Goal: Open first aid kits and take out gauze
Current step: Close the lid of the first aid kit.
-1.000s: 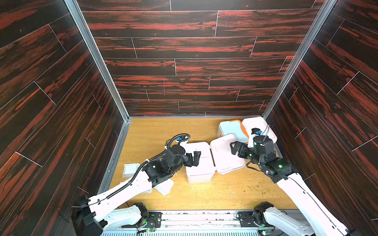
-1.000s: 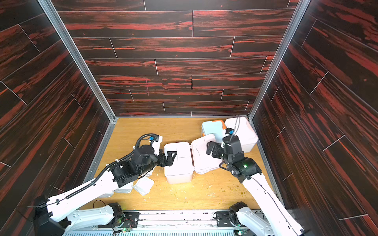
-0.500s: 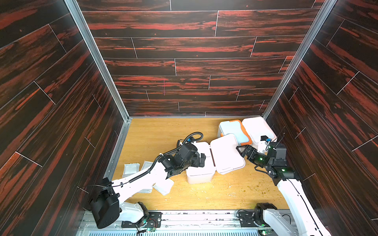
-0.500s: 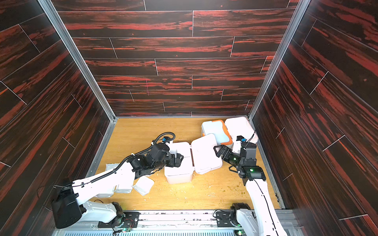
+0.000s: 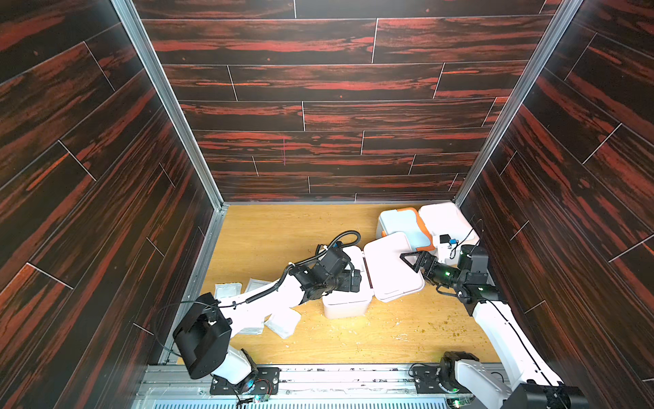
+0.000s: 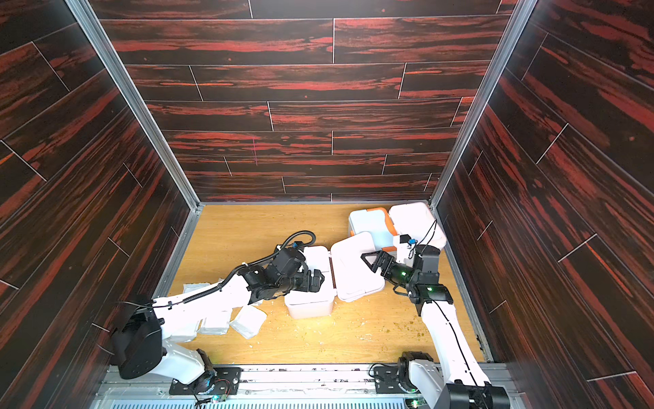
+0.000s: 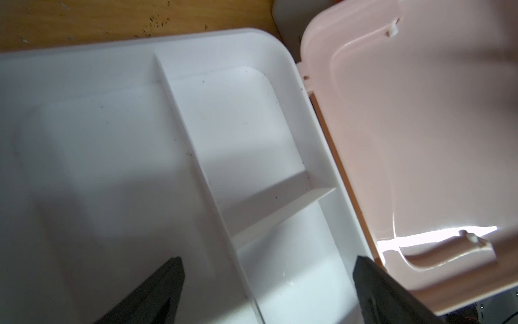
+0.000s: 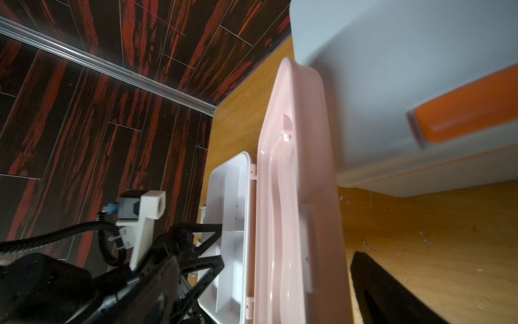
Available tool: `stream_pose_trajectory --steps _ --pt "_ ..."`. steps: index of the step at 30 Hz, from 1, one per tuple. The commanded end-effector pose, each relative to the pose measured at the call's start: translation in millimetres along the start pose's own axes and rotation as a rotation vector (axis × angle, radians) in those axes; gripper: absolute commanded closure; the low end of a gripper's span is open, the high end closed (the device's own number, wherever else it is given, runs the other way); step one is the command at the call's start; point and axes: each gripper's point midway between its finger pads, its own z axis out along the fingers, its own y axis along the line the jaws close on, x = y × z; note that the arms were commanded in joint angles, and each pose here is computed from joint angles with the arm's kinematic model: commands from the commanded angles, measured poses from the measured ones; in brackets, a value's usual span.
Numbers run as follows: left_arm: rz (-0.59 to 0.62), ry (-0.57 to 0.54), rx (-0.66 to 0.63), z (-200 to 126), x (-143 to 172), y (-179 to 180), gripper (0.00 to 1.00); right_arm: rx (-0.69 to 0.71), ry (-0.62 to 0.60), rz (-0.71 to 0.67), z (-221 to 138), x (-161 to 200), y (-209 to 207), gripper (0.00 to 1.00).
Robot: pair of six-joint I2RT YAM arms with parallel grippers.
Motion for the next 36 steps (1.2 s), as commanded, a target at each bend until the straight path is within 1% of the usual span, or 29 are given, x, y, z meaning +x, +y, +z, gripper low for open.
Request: stream_pose_trajectory --steps 1,5,12,18,29,36 --pt "-0.033 0.000 0.058 2 -8 -14 0.02 -0.061 0.019 0.007 1 2 9 0.01" --pt "-0.042 0.000 0.098 6 -10 -23 0.02 -0.131 0.036 0.007 -1 1 24 0.01" --pt "-0.047 -0.036 0.109 1 -16 -24 0.02 -0.217 0.040 -0.037 -11 -4 54 0.01" --pt "-0.059 -0.060 0.133 1 -20 -27 0.02 -0.286 0.061 -0.077 -13 -4 78 0.01" --pt "-0.086 -0.086 0.178 -2 -26 -35 0.02 -0.344 0.100 -0.176 -10 5 116 0.01" --pt "-0.087 -0.153 0.208 -19 -35 -37 0.02 -0.352 0.114 -0.228 -9 10 131 0.01"
